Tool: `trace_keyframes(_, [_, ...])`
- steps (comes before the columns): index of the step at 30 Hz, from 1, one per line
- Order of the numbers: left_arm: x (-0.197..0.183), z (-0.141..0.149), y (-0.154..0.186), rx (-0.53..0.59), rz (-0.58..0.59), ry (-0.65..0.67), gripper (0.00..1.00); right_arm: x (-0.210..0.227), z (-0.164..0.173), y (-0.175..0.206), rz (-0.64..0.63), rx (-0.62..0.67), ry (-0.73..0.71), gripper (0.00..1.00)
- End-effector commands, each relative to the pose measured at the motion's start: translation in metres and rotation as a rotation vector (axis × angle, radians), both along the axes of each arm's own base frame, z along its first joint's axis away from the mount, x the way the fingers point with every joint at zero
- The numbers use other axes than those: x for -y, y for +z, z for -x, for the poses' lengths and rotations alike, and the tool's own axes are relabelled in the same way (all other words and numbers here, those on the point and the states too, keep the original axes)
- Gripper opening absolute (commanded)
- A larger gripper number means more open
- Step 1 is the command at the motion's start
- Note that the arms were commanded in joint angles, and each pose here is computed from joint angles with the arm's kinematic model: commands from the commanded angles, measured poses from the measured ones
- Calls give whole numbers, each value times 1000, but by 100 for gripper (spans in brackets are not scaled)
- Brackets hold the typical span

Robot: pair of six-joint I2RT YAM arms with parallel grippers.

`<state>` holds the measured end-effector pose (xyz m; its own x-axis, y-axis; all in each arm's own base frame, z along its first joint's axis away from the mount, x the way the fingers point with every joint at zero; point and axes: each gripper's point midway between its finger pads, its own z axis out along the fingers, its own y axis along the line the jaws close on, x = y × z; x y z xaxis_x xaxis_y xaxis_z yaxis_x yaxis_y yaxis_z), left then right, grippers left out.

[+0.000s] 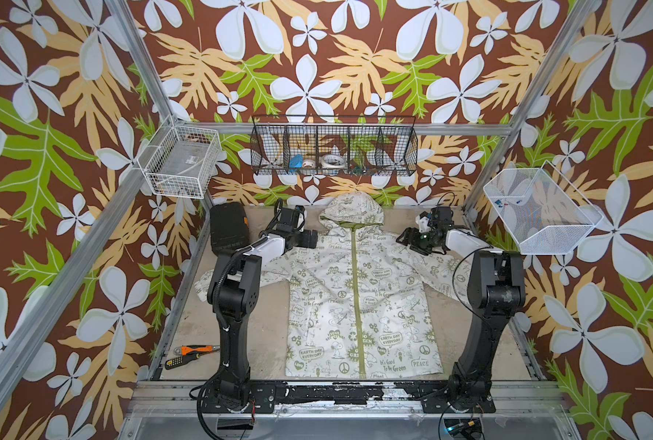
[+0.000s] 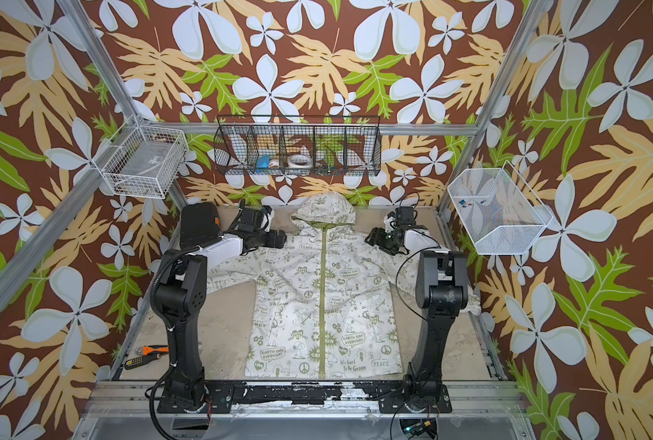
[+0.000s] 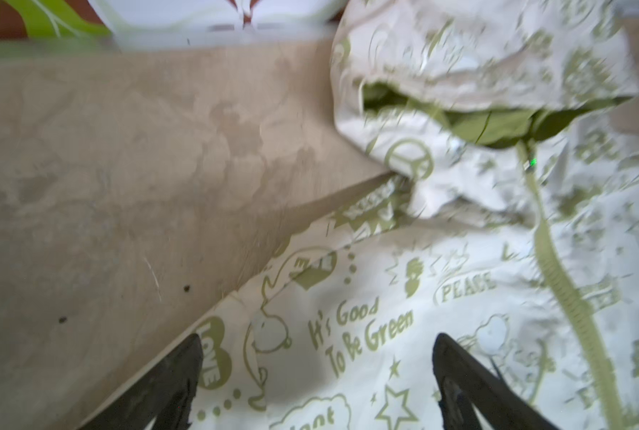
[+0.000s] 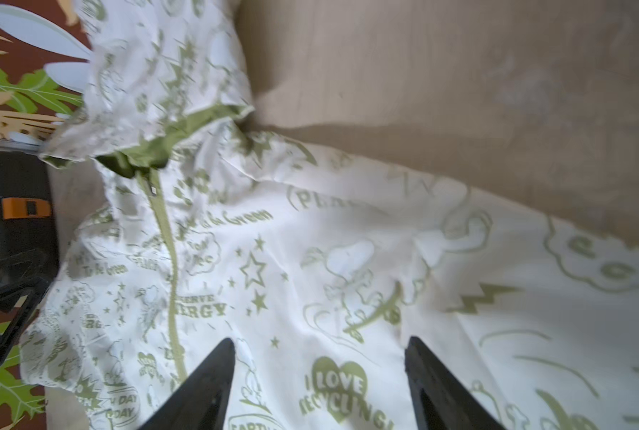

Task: Unzip the jacket
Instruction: Flatten out the jacket at the center of the board.

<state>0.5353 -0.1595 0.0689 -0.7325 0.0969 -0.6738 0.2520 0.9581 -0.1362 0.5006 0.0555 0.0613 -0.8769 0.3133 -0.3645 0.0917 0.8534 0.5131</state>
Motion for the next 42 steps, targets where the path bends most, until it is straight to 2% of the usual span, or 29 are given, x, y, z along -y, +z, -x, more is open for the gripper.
trace_keyframes(1, [-12,5,-24,-78,-107,-7,97,5,7,-16,33,-18,-23,65])
trace_keyframes(6, [-24,14,-50,-179,-162,37,94,15,28,-51,118,-134,-32,54])
trace_keyframes(9, [-27,27,-62,-229,-163,57,91,26,42,-70,219,-197,-35,34])
trace_keyframes(11, [-29,36,-73,-273,-160,79,86,34,52,-82,291,-237,-41,26])
trace_keyframes(17, [-33,59,-94,-359,-115,156,68,44,80,-101,443,-322,-29,14])
trace_keyframes(21, [-40,82,-97,-376,-85,221,59,38,109,-108,406,-362,-25,10])
trace_keyframes(24, [-45,104,-95,-381,-46,271,49,20,127,-106,289,-358,-22,7])
trace_keyframes(27, [-50,125,-94,-385,-17,312,39,10,150,-104,221,-362,-30,5])
trace_keyframes(29, [-53,136,-91,-383,-6,323,36,9,168,-102,202,-361,-47,4])
trace_keyframes(32, [-56,146,-79,-357,13,333,31,7,195,-97,181,-352,-73,3])
trace_keyframes(35, [-45,142,-48,-278,57,273,28,7,217,-87,165,-336,-92,3])
trace_keyframes(36, [-40,137,-28,-221,68,248,29,7,217,-77,157,-307,-97,5])
trace_keyframes(37, [-33,130,-7,-157,75,206,34,7,215,-66,158,-275,-100,10])
trace_keyframes(39, [-12,117,40,-24,109,74,60,12,203,-38,181,-196,-112,24])
trace_keyframes(41, [21,106,92,108,143,-130,81,15,179,2,203,-76,-115,44])
trace_keyframes(42, [34,103,109,143,157,-208,90,15,168,20,205,-23,-107,51])
